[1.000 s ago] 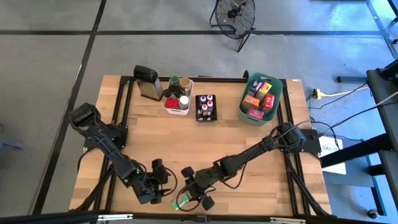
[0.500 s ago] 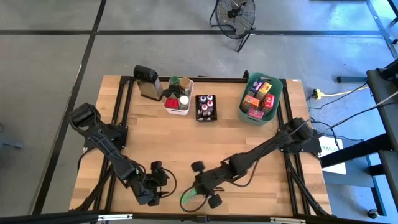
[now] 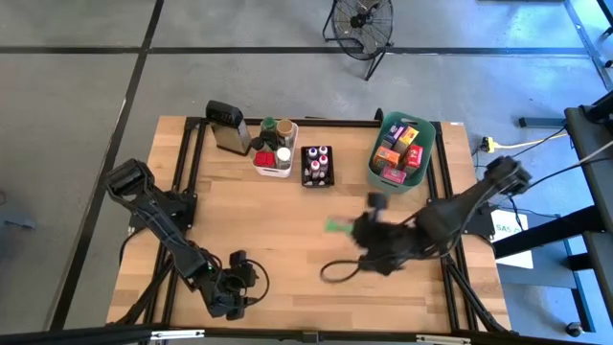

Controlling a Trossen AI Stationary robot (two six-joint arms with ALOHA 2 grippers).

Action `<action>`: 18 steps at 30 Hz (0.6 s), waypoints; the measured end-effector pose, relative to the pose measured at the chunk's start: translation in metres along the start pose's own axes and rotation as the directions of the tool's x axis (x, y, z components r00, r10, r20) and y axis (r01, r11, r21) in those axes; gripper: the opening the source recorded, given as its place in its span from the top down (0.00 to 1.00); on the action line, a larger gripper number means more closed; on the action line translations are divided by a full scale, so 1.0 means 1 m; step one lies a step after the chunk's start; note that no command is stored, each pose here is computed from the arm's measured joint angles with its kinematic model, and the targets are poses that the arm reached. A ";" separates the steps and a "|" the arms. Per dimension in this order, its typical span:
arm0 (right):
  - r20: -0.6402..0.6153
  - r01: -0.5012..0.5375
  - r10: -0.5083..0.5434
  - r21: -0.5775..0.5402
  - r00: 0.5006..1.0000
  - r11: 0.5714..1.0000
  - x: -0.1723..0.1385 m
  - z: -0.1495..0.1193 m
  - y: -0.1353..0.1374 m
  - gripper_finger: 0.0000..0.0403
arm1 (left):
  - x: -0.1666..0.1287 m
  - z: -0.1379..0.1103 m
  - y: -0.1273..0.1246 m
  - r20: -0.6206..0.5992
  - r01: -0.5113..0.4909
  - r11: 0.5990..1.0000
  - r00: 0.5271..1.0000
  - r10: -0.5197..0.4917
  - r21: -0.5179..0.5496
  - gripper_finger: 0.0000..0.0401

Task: Pick & Place Kitchen Items
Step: Put the green cereal box into the green bin

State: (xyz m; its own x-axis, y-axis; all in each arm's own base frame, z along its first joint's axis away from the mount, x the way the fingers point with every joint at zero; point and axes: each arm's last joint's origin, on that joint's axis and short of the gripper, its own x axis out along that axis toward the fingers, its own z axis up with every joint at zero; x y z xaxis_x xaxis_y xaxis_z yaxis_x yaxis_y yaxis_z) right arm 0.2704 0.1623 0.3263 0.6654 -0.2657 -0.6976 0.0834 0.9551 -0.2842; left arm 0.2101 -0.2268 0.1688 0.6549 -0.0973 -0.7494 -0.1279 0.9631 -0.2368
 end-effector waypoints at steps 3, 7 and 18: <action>-0.034 0.128 -0.126 0.066 0.991 0.990 -0.023 -0.013 -0.023 0.73 | 0.000 0.000 0.000 0.001 0.001 1.000 1.000 -0.001 -0.013 0.27; -0.051 0.266 -0.262 0.146 0.964 0.953 -0.046 -0.026 -0.051 0.73 | 0.000 0.000 0.000 0.002 0.003 0.999 1.000 -0.003 -0.033 0.27; -0.090 0.487 -0.478 0.160 0.874 0.859 -0.052 -0.051 -0.107 0.73 | 0.000 0.000 0.000 0.005 0.001 0.999 1.000 -0.001 -0.048 0.27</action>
State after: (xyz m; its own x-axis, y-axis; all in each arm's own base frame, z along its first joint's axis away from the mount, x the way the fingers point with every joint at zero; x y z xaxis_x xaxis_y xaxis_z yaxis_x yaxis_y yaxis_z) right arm 0.1888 0.0673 0.3599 0.4748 -0.7006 -0.5326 0.5142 0.7120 -0.4781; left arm 0.2104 -0.2269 0.1691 0.6588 -0.0971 -0.7461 -0.1630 0.9497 -0.2675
